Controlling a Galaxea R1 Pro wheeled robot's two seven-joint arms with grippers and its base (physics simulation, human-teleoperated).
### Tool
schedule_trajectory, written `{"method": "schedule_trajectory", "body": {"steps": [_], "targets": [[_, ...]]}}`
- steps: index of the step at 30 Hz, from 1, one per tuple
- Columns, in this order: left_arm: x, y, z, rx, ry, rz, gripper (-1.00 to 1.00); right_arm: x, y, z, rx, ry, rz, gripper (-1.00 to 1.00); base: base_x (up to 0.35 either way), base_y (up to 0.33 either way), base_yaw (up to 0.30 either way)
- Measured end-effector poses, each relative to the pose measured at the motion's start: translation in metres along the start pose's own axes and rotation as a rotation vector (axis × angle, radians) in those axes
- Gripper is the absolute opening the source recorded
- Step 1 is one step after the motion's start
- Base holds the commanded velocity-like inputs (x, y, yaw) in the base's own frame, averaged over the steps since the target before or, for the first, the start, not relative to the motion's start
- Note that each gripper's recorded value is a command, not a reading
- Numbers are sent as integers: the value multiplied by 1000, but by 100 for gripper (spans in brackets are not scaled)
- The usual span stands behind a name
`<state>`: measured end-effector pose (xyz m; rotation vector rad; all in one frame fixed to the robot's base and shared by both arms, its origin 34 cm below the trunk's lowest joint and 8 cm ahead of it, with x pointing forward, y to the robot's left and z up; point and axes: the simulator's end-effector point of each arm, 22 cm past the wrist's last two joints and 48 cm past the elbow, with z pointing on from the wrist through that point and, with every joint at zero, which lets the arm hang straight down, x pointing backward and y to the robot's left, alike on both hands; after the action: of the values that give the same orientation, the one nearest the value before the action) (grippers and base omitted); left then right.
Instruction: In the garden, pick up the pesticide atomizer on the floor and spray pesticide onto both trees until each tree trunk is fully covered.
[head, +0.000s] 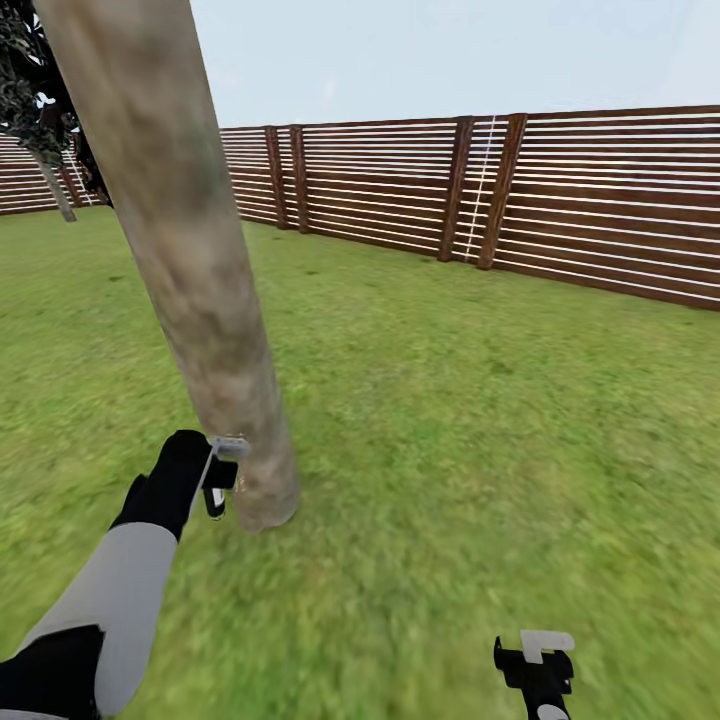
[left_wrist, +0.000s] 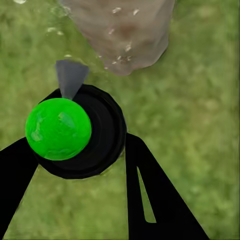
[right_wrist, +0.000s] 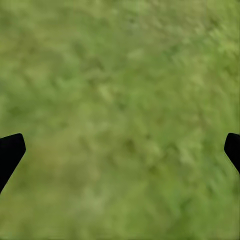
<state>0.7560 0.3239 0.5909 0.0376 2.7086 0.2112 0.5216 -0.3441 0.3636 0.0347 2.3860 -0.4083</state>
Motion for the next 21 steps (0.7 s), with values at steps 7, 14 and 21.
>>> {"method": "schedule_trajectory", "body": {"steps": [7, 14, 21], "targets": [[-9, 6, -8, -9, -36, -11, -100, 0, 0, 0, 0, 0, 0, 100, 3, -1, 167], [-5, -5, -5, 5, -28, -3, -100, 0, 0, 0, 0, 0, 0, 100, 0, -226, 56], [11, 7, 3, -16, -5, -4, -100, 0, 0, 0, 0, 0, 0, 100, -27, -265, 0]]}}
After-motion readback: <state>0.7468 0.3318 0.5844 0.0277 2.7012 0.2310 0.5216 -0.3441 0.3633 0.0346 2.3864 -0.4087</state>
